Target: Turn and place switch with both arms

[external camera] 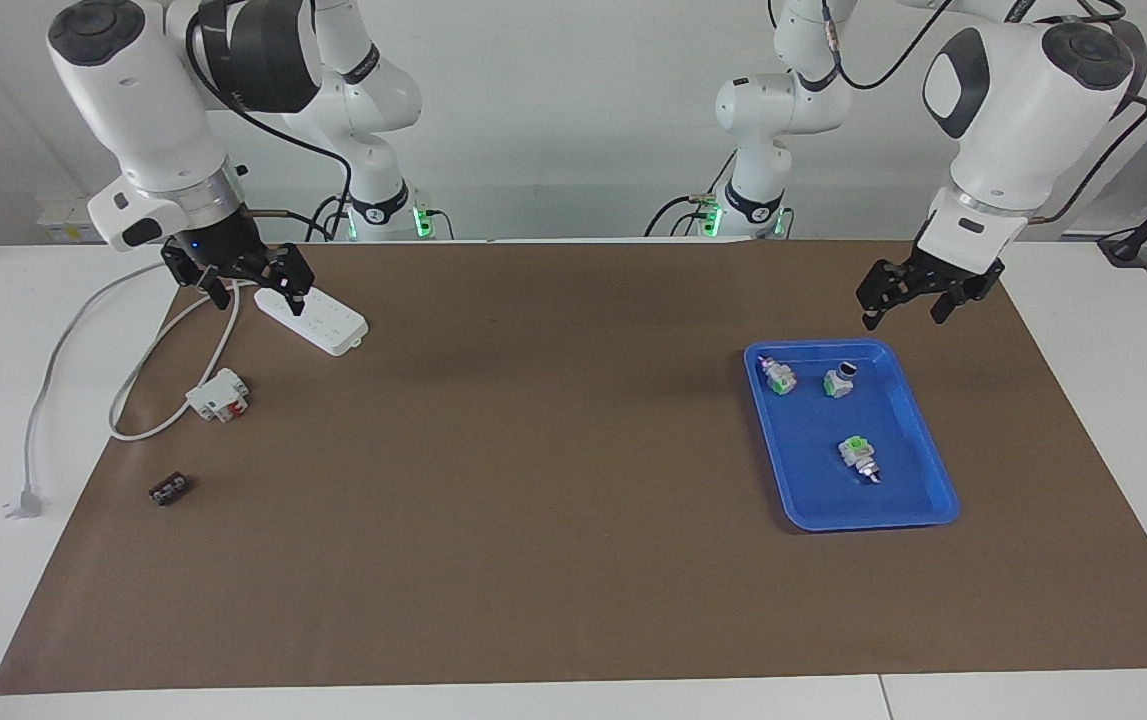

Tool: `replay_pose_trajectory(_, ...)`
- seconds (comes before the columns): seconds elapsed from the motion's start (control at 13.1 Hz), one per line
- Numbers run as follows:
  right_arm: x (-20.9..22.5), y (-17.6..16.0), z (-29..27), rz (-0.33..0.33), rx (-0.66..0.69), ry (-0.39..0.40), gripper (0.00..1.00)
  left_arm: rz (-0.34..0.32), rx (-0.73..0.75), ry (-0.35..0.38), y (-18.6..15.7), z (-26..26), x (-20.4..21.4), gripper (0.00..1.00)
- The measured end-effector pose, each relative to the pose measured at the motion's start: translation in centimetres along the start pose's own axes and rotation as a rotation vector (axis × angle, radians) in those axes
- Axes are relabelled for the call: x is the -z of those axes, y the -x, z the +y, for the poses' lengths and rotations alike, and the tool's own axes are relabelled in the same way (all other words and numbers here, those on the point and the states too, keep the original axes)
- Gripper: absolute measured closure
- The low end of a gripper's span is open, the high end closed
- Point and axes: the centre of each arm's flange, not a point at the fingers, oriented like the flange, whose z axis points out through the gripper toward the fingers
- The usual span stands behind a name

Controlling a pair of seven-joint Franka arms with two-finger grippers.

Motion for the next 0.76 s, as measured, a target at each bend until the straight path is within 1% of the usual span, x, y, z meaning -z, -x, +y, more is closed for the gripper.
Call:
replay_pose_trajectory(0.08,0.00,0.00,0.00,0.000,0.002,0.000,0.00,0.001,-0.002,0.000,-0.01,0.00,0.01,0.00)
replay_pose_trajectory(0.76,0.15,-0.02,0.06,0.002,0.001,-0.001,0.00,0.012,-0.004,0.001,-0.12,0.05,0.12,0.00)
